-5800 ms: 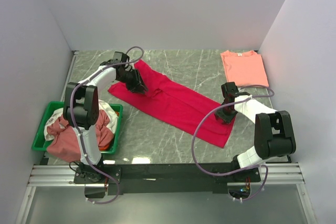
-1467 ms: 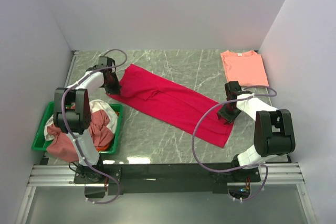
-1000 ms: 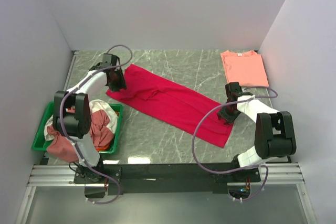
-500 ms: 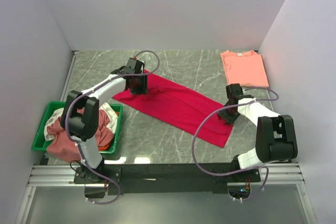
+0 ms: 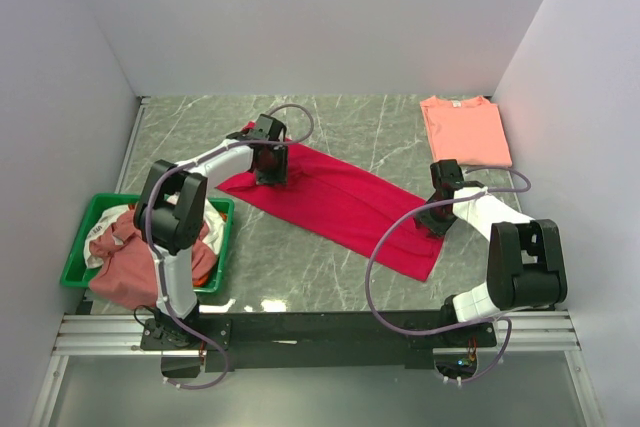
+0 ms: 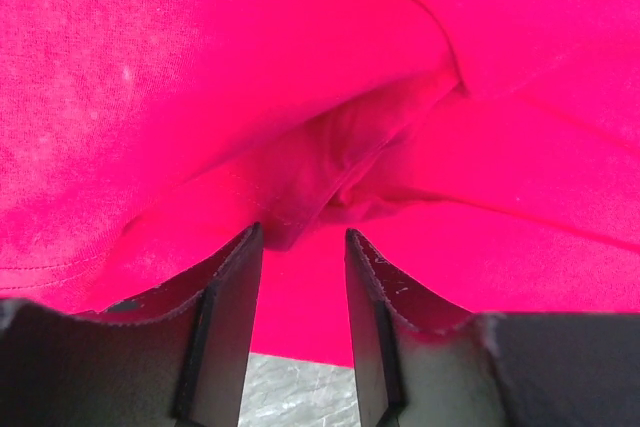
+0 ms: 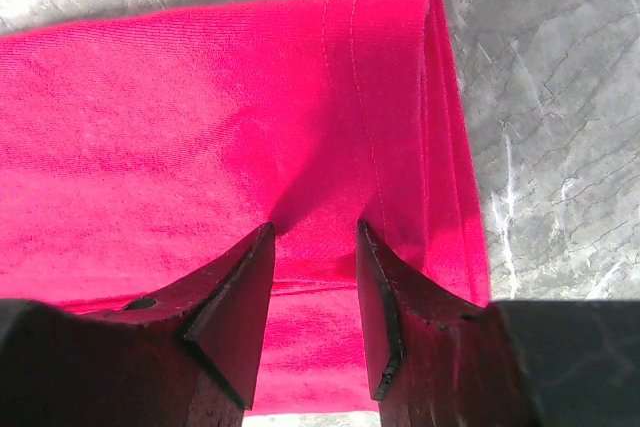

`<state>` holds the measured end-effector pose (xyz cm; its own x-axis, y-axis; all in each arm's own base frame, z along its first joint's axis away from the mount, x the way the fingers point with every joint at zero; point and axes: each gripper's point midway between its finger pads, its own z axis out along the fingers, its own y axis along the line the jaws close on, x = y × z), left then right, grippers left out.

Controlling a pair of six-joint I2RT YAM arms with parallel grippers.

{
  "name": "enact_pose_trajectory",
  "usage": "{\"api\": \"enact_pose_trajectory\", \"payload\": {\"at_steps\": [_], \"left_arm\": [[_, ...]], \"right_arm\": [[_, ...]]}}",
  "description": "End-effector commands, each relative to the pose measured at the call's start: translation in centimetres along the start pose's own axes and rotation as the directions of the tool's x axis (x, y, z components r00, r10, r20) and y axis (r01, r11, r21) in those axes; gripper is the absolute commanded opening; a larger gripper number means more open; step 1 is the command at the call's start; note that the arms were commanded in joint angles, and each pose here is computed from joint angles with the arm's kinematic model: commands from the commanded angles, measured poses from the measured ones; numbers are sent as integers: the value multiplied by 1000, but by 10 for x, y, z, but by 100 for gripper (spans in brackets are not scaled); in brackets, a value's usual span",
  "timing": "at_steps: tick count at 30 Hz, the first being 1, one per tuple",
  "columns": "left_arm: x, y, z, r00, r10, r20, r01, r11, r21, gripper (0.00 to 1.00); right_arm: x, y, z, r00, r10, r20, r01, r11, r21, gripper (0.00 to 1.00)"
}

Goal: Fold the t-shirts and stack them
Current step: Fold the tshirt

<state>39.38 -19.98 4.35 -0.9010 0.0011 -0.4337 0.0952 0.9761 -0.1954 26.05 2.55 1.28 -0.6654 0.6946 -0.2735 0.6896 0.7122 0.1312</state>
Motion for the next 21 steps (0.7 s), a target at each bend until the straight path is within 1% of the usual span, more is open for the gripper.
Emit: {"api": "enact_pose_trajectory", "payload": {"at_steps": [1, 8, 9, 17, 20, 21], "left_arm": [[-10, -2, -2, 999, 26, 19, -26, 1000, -12, 44], [-2, 0, 2, 1000, 26, -11, -27, 999, -22, 35], [-4, 5, 1, 1000, 25, 2, -25, 999, -48, 34], [4, 10, 8, 999, 43, -19, -44, 997, -69, 33], [5, 9, 9, 999, 50, -20, -52, 996, -67, 30], [6, 9, 11, 998, 53, -23, -55, 996, -69, 27]], "right_arm": [[15, -25, 11, 999, -6, -47, 10, 996, 90, 46], [14, -26, 11, 999, -2, -44, 5, 996, 89, 46], [15, -26, 11, 999, 0, -44, 4, 996, 89, 46], [16, -27, 11, 999, 3, -47, 1, 996, 88, 46], [16, -27, 10, 999, 5, -46, 0, 996, 89, 46], [15, -27, 10, 999, 6, -44, -2, 996, 88, 46]]}}
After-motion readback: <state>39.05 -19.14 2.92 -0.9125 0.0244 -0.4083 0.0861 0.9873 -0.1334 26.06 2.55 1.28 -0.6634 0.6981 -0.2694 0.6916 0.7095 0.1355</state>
